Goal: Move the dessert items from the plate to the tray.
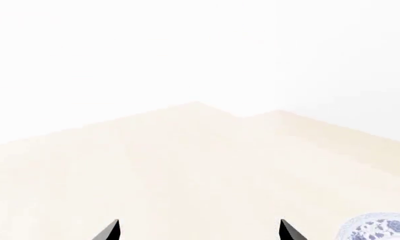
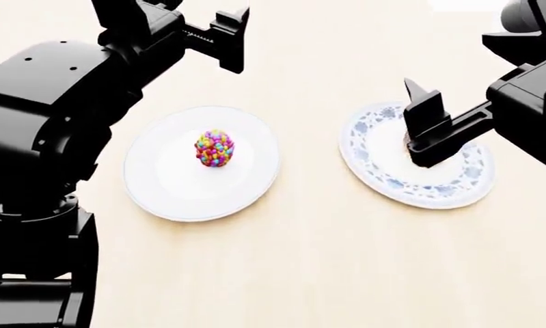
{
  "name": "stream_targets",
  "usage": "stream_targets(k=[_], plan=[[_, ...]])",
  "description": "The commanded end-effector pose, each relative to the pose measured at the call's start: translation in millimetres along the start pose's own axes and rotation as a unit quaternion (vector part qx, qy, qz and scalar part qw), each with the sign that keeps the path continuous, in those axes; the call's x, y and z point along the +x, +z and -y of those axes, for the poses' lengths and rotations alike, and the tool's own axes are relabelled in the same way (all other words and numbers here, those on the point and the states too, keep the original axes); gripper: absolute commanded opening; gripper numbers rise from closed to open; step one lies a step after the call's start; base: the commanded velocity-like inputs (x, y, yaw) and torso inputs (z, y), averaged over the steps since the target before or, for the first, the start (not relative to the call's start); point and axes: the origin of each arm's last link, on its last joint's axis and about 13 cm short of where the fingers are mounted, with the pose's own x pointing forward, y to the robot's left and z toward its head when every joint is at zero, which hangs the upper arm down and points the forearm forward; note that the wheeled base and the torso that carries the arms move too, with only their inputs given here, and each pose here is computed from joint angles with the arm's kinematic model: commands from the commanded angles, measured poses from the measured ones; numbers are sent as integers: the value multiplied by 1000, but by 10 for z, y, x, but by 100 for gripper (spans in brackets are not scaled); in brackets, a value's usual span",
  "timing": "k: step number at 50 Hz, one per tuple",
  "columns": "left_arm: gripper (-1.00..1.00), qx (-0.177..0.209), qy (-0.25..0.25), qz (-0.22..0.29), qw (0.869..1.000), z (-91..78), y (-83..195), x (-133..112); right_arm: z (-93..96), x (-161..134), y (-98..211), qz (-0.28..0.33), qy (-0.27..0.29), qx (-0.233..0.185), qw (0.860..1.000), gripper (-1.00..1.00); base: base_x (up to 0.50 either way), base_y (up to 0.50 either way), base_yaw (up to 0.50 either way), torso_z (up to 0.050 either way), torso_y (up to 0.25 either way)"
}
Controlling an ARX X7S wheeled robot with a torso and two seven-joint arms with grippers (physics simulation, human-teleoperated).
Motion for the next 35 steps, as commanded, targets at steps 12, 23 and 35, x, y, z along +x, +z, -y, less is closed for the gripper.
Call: stream_targets(k=[12,23,35], plan=[[100,16,9,-22,1000,-9,23,12,1,21,-6,2,4,0,1000,100,0,0,0,25,-155],[100,82,-7,-109,991,-126,198,-280,-4,19,-59,10,1,2,1000,100,0,0,0,0,0],[100,62,-62,-247,965,-45,-155,-554,-7,44,-56,15,1,2,1000,100,0,0,0,0,0]])
